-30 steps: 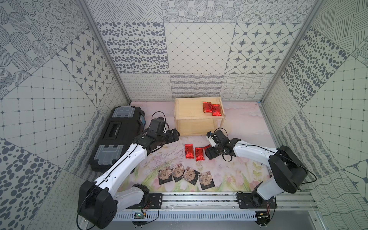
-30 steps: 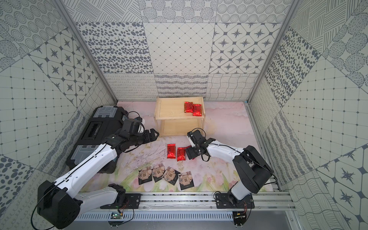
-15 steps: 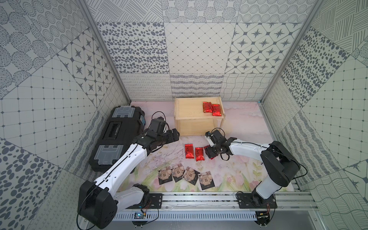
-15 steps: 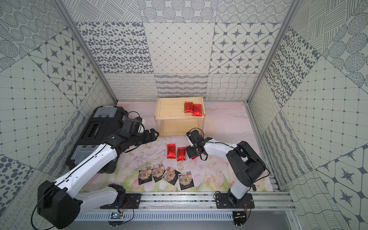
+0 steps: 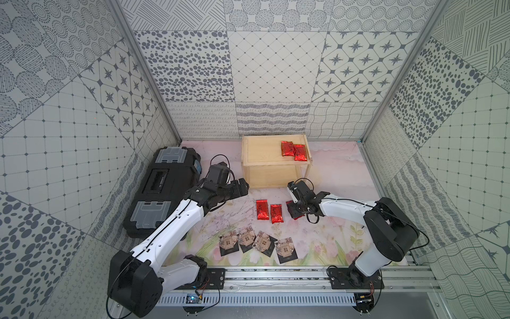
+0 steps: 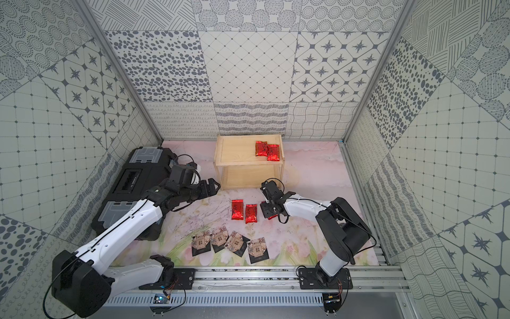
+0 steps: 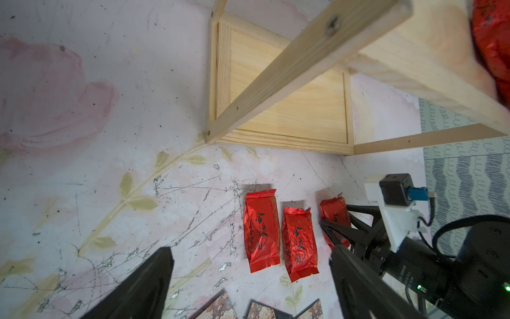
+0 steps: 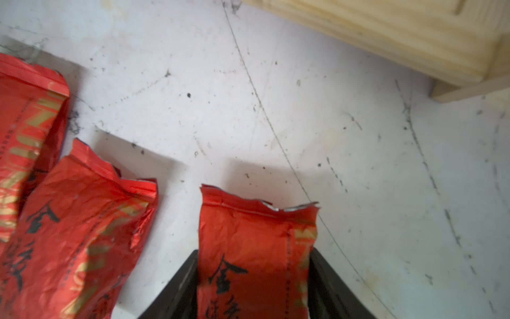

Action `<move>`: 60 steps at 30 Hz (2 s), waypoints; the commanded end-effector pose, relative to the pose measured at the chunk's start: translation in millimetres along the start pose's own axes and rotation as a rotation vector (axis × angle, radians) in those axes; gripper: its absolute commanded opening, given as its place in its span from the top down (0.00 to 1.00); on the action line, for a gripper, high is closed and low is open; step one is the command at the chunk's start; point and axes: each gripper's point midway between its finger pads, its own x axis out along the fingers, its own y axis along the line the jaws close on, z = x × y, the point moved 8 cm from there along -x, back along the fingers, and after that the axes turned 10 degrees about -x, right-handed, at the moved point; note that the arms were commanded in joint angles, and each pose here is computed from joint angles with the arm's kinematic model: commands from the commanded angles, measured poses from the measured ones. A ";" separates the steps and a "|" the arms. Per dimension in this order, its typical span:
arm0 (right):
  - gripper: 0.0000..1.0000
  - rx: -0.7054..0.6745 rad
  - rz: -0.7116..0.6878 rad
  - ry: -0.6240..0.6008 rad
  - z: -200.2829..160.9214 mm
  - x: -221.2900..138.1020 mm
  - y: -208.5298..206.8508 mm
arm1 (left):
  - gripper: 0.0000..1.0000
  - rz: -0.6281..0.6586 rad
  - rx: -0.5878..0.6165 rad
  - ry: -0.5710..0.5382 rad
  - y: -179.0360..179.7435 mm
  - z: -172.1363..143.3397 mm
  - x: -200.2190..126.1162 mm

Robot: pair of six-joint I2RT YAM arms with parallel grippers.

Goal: Place the tea bags on the shelf by color
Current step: Pick up the tea bag from the center of the board, then place the tea bag on the shelf.

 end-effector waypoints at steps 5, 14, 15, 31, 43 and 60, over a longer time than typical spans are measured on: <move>0.42 0.076 -0.059 -0.067 1.7 -27.0 -9.0 | 0.06 -0.008 0.022 -0.002 -5.6 3.8 -3.7; 0.45 0.157 -0.104 -0.187 2.6 -101.0 -22.9 | 0.06 -0.034 0.025 -0.029 -11.4 8.2 -14.6; 0.45 0.165 -0.109 -0.207 2.3 -111.9 -24.8 | 0.06 -0.039 0.025 -0.032 -12.7 8.9 -15.9; 0.52 0.184 -0.086 -0.542 132.4 -233.4 -22.7 | 0.05 -0.069 0.056 -0.082 -26.4 23.0 -25.9; 0.53 0.161 -0.130 -0.568 235.8 -196.6 -1.4 | 0.03 -0.036 0.071 -0.091 -18.9 24.9 -20.4; 0.50 0.172 -0.272 -0.541 270.1 -131.7 0.3 | 0.03 -0.061 0.025 -0.052 -10.1 27.5 -13.6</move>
